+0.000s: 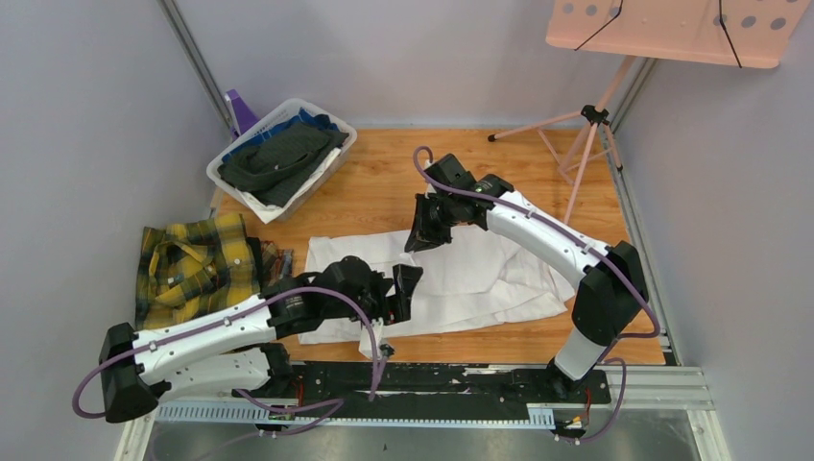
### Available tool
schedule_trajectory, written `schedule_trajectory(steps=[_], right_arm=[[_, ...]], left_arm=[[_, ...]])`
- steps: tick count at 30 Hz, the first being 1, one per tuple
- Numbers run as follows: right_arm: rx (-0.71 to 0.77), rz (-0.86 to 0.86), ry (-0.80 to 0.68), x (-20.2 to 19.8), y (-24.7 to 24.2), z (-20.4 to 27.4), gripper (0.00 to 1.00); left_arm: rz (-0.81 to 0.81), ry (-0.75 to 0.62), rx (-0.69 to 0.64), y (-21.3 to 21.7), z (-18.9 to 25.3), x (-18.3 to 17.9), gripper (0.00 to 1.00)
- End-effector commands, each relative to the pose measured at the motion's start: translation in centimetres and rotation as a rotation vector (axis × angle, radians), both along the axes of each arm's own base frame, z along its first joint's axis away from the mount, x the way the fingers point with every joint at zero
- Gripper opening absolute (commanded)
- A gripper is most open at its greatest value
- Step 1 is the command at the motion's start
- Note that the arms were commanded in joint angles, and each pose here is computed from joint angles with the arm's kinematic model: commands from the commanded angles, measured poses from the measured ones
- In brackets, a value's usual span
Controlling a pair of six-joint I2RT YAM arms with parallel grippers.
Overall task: Fold and stack the long sleeve shirts
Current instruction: Fold the shirt at the center of the board.
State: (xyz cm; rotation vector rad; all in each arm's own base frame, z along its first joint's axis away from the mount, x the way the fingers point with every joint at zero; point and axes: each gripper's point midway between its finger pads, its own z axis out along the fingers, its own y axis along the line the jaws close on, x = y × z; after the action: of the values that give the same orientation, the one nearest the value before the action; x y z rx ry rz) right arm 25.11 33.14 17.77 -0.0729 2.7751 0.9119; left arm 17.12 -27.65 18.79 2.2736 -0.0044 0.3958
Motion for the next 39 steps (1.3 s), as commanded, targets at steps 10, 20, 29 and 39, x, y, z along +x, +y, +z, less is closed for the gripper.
schedule_trajectory(steps=[10, 20, 29, 39], right_arm=[[0.035, -0.321, -0.085, 2.2, -2.4, 3.4, 0.0], [0.099, -0.455, -0.098, 2.1, -2.4, 4.9, 0.0], [0.169, -0.475, -0.124, 1.9, -1.9, 7.4, 0.0], [0.197, -0.463, -0.148, 0.6, -3.0, 8.4, 0.0]], left_arm=[[0.86, 0.828, -0.994, 0.6, 9.7, 2.9, 1.0], [1.105, 1.065, -1.159, -2.6, 9.8, 4.9, 1.0], [1.169, 1.108, -1.161, -3.4, 7.2, 5.2, 1.0], [1.254, 1.031, -1.132, 0.0, 5.6, 8.5, 0.95]])
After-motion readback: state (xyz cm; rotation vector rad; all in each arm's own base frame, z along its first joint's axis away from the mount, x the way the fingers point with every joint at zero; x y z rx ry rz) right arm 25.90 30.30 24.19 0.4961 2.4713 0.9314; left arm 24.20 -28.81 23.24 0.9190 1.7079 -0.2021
